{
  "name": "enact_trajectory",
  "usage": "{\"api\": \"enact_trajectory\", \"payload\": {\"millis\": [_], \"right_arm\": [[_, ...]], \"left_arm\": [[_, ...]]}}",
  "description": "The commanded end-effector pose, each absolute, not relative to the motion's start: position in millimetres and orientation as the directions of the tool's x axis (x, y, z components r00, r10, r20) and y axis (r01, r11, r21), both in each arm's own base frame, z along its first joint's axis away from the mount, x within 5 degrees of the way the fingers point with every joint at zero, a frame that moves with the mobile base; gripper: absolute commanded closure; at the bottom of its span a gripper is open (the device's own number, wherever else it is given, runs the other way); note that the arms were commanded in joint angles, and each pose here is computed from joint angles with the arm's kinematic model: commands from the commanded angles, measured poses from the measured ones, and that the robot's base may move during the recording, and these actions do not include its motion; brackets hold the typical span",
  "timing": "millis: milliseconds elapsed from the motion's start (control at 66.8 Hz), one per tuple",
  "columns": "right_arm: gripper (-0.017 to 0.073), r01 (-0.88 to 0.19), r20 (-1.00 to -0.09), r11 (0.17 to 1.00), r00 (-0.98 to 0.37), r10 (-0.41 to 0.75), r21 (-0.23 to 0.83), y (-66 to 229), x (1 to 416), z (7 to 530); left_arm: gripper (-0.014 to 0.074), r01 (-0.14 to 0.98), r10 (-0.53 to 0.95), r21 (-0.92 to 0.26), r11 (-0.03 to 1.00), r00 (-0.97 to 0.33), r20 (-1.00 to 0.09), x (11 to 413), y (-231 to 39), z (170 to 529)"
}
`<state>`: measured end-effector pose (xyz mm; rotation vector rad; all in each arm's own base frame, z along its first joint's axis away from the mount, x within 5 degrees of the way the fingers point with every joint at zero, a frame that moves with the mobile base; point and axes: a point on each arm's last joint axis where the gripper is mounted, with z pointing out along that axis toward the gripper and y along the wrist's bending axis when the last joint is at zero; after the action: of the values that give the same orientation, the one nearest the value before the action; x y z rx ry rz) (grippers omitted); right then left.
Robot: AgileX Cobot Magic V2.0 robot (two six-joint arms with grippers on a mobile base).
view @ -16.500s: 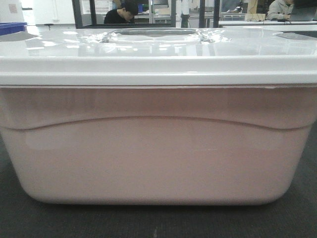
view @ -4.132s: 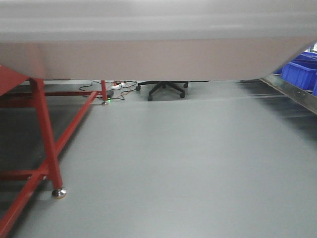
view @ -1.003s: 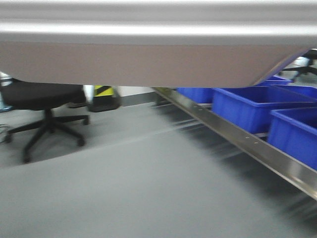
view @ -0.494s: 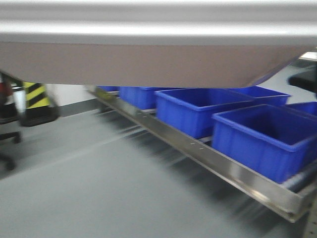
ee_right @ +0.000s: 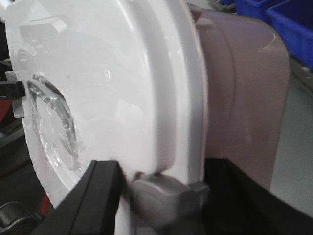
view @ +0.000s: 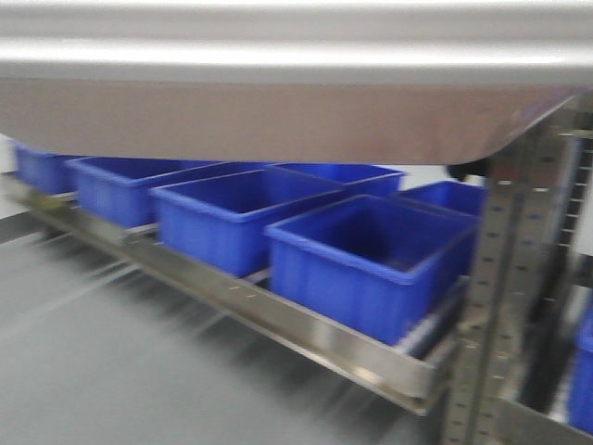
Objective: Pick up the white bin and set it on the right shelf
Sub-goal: 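Carry the bin with both grippers toward the blue-crate shelving rack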
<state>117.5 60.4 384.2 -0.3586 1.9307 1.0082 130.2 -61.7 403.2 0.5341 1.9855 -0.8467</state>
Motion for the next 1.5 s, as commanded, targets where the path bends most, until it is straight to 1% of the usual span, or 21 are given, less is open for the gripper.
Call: {"api": "enact_trajectory", "payload": {"millis": [0, 1482], "right_arm": [[0.0158, -0.704, -0.808, 0.411, -0.562, 0.176, 0.579, 73.0, 101.2, 406.2], [0.0158, -0.704, -0.808, 0.411, -0.562, 0.176, 0.579, 73.0, 101.2, 406.2]], "left_arm": [[0.0314, 0.763, 0.02, -0.454, 0.459, -0.52, -0.854, 107.4, -77.4, 422.3], [0.0314, 0.763, 0.019, -0.454, 0.46, -0.52, -0.854, 107.6, -77.4, 422.4]]}}
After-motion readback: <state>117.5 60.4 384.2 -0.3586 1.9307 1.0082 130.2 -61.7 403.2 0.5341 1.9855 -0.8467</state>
